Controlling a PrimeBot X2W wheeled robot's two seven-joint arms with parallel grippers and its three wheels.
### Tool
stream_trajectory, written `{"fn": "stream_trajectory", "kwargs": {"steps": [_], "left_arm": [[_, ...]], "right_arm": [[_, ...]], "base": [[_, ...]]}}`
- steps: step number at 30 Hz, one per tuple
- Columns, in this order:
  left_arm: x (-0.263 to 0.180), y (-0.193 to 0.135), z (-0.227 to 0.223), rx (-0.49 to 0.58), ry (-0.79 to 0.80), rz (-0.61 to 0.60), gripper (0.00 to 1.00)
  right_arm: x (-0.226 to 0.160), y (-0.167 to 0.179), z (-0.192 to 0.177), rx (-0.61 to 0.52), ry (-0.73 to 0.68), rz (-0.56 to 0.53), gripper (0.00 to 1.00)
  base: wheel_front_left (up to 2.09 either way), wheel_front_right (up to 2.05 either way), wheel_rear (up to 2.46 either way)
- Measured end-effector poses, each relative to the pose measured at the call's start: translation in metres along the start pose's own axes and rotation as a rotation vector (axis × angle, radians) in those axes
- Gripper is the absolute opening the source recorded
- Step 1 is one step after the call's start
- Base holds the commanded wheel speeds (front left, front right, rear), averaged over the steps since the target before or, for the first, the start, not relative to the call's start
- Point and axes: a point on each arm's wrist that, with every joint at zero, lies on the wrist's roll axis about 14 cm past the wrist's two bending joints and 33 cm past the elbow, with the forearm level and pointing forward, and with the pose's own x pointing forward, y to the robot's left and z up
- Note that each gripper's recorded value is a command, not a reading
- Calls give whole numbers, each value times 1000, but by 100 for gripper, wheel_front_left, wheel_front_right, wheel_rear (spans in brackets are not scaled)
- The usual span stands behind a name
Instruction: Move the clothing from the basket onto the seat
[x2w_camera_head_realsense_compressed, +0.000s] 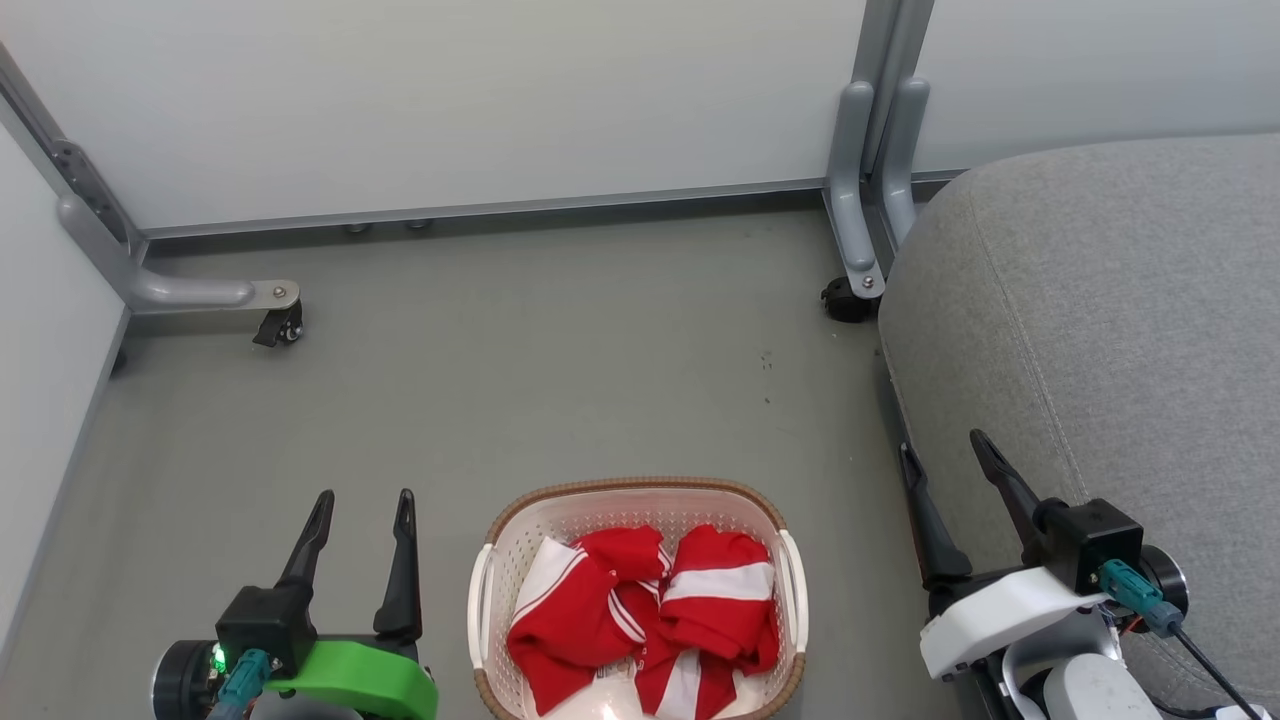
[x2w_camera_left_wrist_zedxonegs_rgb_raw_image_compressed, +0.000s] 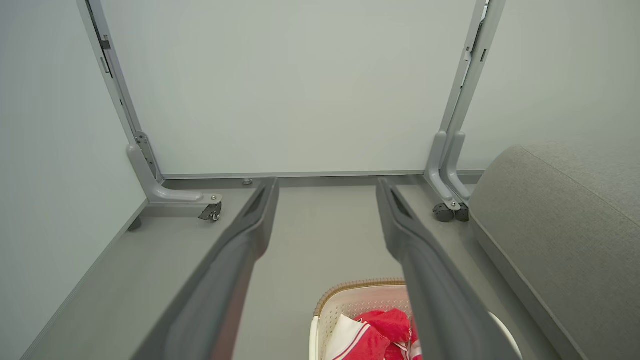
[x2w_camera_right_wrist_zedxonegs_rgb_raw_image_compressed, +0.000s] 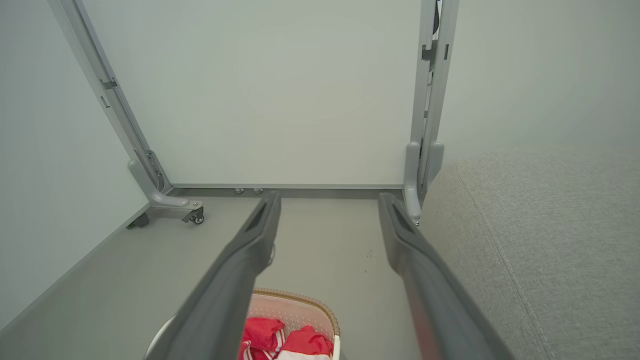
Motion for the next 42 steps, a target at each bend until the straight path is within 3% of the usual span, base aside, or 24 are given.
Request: {"fn": "stream_trajectory", "kwargs": {"steps": [9,17,30,42], "left_arm": [[3,-4,-4,29,14,-14,100],[27,-42,-15,82,49,-149,100],[62,-82,-118,189,365,-346,100],[79,-91,-224,370,657,-523,100]], "right_arm": [[1,-1,-3,9,8,-3,100],[10,-4,-1,10,-1,-6,100],[46,-17,-9,25,-7,-22,100],[84,-36,-60,53,63,-43,100]], "base": [[0,0,0],[0,0,0],[0,0,0],[0,0,0]]}}
